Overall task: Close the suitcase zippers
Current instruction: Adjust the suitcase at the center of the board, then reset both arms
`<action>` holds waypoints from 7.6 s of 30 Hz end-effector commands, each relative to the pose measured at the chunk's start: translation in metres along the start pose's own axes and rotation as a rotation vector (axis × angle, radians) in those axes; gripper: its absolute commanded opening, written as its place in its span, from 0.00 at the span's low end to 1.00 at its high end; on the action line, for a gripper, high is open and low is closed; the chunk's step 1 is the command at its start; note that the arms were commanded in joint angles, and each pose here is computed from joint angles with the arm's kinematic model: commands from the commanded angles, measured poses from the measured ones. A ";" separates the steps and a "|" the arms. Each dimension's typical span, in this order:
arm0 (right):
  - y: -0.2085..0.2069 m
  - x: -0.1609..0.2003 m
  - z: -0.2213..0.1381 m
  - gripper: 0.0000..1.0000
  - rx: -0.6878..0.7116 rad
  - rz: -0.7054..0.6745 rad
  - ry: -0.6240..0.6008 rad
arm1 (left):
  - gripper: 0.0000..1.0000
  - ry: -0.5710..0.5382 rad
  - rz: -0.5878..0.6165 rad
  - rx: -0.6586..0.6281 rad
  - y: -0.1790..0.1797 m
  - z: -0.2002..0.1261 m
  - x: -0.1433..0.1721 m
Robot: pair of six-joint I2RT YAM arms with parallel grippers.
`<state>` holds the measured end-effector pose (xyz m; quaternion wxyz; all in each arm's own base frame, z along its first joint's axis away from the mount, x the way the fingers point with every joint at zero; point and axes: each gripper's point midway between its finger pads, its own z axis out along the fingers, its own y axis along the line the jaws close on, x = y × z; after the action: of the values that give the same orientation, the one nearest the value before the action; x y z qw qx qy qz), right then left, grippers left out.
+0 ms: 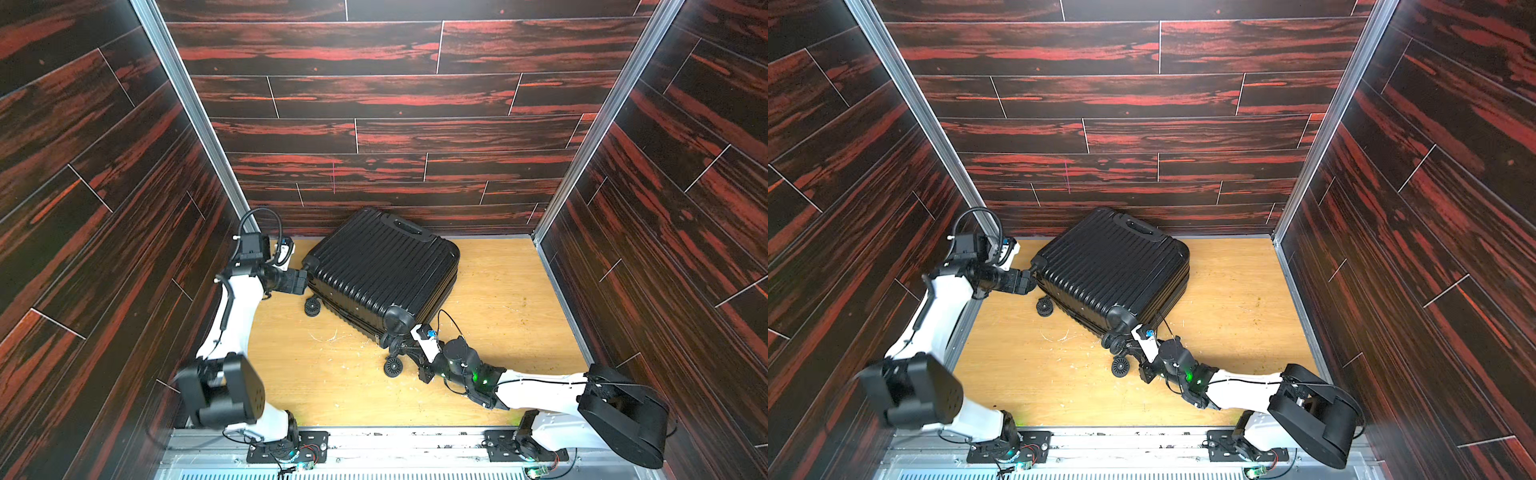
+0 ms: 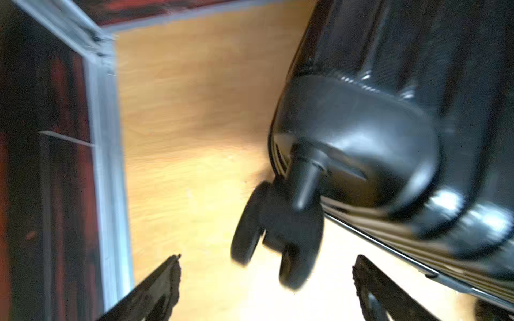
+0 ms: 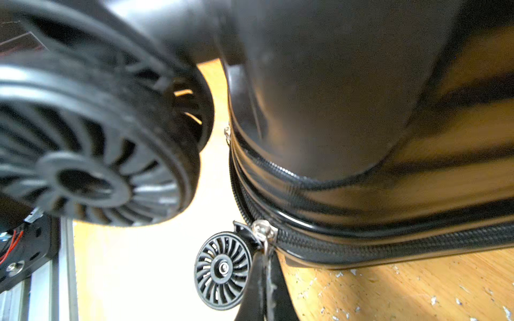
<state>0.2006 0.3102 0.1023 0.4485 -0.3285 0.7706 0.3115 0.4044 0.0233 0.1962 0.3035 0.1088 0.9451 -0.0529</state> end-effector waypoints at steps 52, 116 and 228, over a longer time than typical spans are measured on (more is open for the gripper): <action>-0.085 -0.036 0.011 0.00 0.068 0.036 0.033 | 0.81 -0.342 0.323 0.004 -0.129 -0.127 0.020; -0.014 -0.028 0.004 0.00 -0.282 0.164 -0.015 | 0.83 -0.260 0.816 0.194 -0.298 0.028 -0.015; -0.342 -0.009 -0.167 0.99 0.910 0.194 -0.332 | 1.00 -0.576 -0.342 -0.470 0.037 0.069 0.076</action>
<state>0.3918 -0.0193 0.1215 0.6407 0.0279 0.7666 0.0319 0.3830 0.0658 0.0763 0.5392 -0.1460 0.8238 0.0961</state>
